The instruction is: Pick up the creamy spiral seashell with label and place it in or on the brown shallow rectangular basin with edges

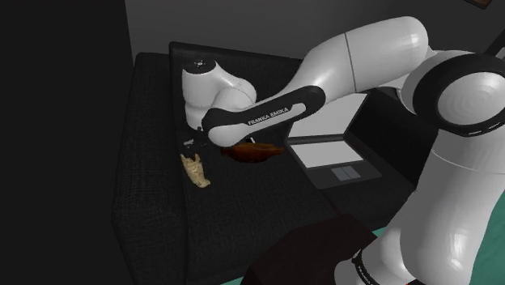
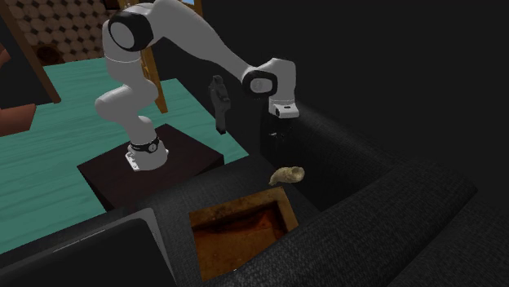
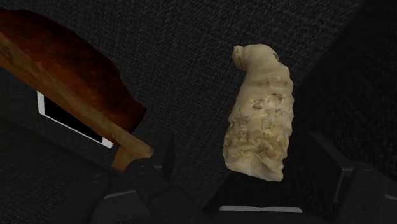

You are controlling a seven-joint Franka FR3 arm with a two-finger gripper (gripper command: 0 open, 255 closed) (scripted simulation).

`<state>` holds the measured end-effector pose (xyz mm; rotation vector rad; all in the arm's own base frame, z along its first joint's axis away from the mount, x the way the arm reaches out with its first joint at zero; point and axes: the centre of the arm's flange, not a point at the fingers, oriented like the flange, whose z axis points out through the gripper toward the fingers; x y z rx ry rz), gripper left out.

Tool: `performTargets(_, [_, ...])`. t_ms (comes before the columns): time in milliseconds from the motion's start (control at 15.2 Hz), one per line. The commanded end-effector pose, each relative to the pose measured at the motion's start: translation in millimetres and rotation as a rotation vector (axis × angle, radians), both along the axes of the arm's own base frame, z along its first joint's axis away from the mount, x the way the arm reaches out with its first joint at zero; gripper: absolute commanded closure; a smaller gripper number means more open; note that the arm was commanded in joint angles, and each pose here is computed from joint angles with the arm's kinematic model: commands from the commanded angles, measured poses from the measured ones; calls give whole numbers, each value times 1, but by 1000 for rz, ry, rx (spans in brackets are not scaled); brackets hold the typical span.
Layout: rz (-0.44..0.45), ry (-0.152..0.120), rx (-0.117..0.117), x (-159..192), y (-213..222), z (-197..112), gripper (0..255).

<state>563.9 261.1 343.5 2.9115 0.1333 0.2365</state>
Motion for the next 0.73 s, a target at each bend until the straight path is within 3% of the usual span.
performTargets(0, [-11,-134,2,2,26,-59,0])
performTargets(66, [-14,-146,-7,2,27,-62,0])
performTargets(660, [-14,-146,-7,14,18,-99,0])
